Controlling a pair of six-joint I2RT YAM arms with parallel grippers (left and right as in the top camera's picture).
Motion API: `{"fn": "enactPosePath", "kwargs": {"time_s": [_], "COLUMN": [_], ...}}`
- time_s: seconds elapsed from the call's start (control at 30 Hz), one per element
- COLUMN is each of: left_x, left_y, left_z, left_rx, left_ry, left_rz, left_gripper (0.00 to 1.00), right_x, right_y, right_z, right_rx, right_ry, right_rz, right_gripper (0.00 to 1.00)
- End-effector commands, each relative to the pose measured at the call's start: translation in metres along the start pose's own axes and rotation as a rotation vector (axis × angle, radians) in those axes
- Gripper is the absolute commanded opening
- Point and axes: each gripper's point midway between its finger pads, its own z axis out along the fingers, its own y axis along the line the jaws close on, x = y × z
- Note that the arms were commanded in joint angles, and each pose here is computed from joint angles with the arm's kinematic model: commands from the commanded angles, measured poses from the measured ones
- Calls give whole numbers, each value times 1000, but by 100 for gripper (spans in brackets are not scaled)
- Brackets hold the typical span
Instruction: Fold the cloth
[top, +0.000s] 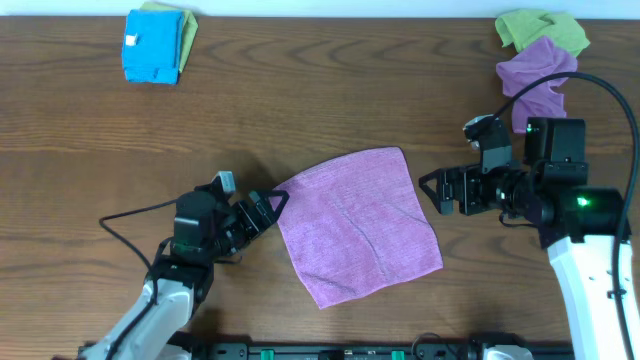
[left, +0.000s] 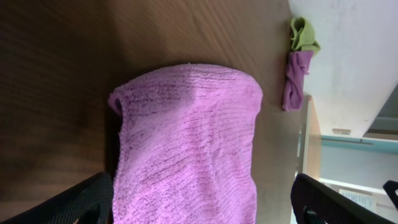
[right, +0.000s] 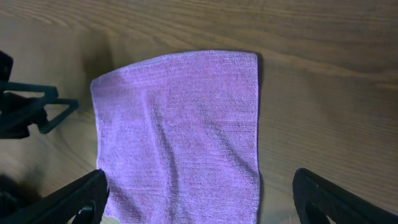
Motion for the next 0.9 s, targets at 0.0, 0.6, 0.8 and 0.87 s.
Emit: {"fn": "enactPosePath", "kwargs": {"time_s": [0.0,0.6,0.8,0.87], "left_x": [3,-18,-39,-48], "left_y": [5,-1,-16,-26], "left_z": [7,44,59,63], "left_rx": [-12,-3,20,36], "left_ry": [30,76,61,49], "left_rz": [11,-25,87,146], "left_gripper": [93,94,95,95], "right_x": [-6,-8,-8,-8], "right_y": [3,2,2,2], "right_z": [-6,-6,-6,-6], "right_rx": [-13,-7,-7,-7], "right_ry": [-21,-28,-29,-29], "right_rz": [-25,-43,-43,-44], "right_gripper": [95,94,94,94]}}
